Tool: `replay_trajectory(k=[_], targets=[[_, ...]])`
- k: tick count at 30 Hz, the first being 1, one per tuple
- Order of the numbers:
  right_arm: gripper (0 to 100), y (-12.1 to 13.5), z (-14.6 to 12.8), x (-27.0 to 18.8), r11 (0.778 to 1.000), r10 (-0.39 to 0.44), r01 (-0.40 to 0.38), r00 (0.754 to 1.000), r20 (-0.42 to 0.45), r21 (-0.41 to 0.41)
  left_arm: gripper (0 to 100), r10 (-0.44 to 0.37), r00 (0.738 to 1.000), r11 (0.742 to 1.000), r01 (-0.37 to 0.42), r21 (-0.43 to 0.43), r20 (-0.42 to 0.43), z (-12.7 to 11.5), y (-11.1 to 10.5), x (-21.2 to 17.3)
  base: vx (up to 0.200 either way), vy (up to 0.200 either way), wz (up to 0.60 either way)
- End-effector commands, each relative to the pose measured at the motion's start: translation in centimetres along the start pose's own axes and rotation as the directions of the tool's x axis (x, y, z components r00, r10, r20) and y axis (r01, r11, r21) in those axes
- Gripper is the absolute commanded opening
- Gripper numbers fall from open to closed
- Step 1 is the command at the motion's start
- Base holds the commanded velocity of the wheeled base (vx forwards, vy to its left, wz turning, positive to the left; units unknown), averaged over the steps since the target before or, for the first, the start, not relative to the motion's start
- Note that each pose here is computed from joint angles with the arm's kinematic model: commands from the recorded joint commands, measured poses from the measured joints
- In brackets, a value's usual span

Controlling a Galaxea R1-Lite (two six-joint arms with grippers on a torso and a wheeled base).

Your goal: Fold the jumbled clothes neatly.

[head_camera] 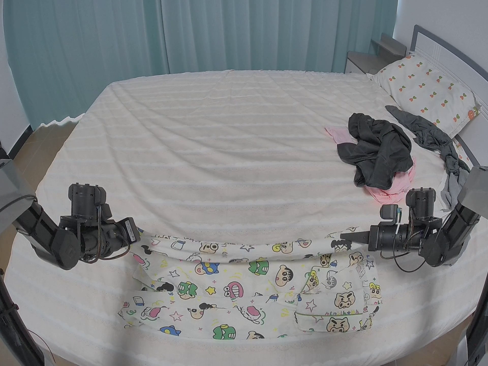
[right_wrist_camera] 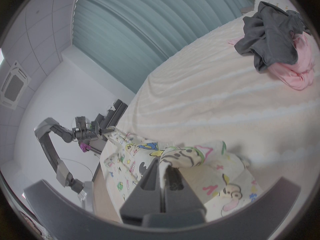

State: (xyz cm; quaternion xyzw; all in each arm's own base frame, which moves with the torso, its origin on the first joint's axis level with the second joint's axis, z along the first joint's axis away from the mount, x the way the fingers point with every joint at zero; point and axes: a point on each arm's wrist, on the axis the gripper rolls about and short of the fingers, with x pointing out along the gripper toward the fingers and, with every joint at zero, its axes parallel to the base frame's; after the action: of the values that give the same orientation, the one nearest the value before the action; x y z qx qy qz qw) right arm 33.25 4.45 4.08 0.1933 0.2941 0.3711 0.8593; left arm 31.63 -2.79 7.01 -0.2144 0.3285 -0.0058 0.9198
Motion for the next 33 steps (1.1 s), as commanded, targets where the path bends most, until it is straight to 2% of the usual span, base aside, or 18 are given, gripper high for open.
replay_trajectory(k=[1,9,16,17,19,20,24,26,33], targets=[[0,-0.7,-2.7,0.1,0.999,-0.028,0.029,0.997,-0.074,0.018,0,0.006,0.998,1.000,-0.005,0.015,-0.067,-2.8,0.4,0.1,0.000,0.000,0.00],[0,-0.9,-4.6,0.1,0.998,-0.045,0.051,0.991,-0.129,0.046,0,-0.014,0.988,1.000,0.018,0.023,-0.152,-6.1,0.8,0.4,0.000,0.000,0.00],[0,-0.9,-6.1,-0.1,0.995,-0.094,0.098,0.980,-0.174,0.015,0,-0.008,0.986,1.000,0.007,-0.004,-0.164,-7.2,1.5,1.2,0.000,0.000,0.00],[0,-0.8,-6.3,-0.2,0.995,-0.095,0.098,0.979,-0.181,0.012,100,-0.009,0.987,1.000,0.006,-0.014,-0.163,-7.3,1.6,1.2,0.000,0.000,0.00],[0,-0.7,-6.9,-0.4,0.995,-0.099,0.104,0.975,-0.198,0.013,100,-0.014,0.988,1.000,0.009,-0.027,-0.154,-7.4,1.6,1.3,0.000,0.000,0.00],[100,-0.6,-7.0,-0.5,0.994,-0.104,0.109,0.974,-0.203,0.015,100,-0.014,0.989,0.999,0.010,-0.031,-0.149,-7.4,1.6,1.4,0.000,0.000,0.00],[100,-0.6,-7.6,-0.9,0.986,-0.165,0.167,0.963,-0.211,-0.009,100,-0.024,0.992,0.998,0.016,-0.061,-0.122,-7.2,1.8,1.2,0.000,0.000,0.00],[100,-0.5,-7.7,-1.0,0.985,-0.168,0.170,0.962,-0.213,-0.011,100,-0.024,0.992,0.998,0.016,-0.065,-0.122,-7.3,1.8,1.1,0.000,0.000,0.00],[100,0.3,-6.6,-3.5,0.977,-0.214,0.212,0.966,-0.144,-0.026,100,-0.068,0.997,0.977,0.058,-0.205,-0.044,-7.4,2.5,-0.1,0.000,0.000,0.00]])
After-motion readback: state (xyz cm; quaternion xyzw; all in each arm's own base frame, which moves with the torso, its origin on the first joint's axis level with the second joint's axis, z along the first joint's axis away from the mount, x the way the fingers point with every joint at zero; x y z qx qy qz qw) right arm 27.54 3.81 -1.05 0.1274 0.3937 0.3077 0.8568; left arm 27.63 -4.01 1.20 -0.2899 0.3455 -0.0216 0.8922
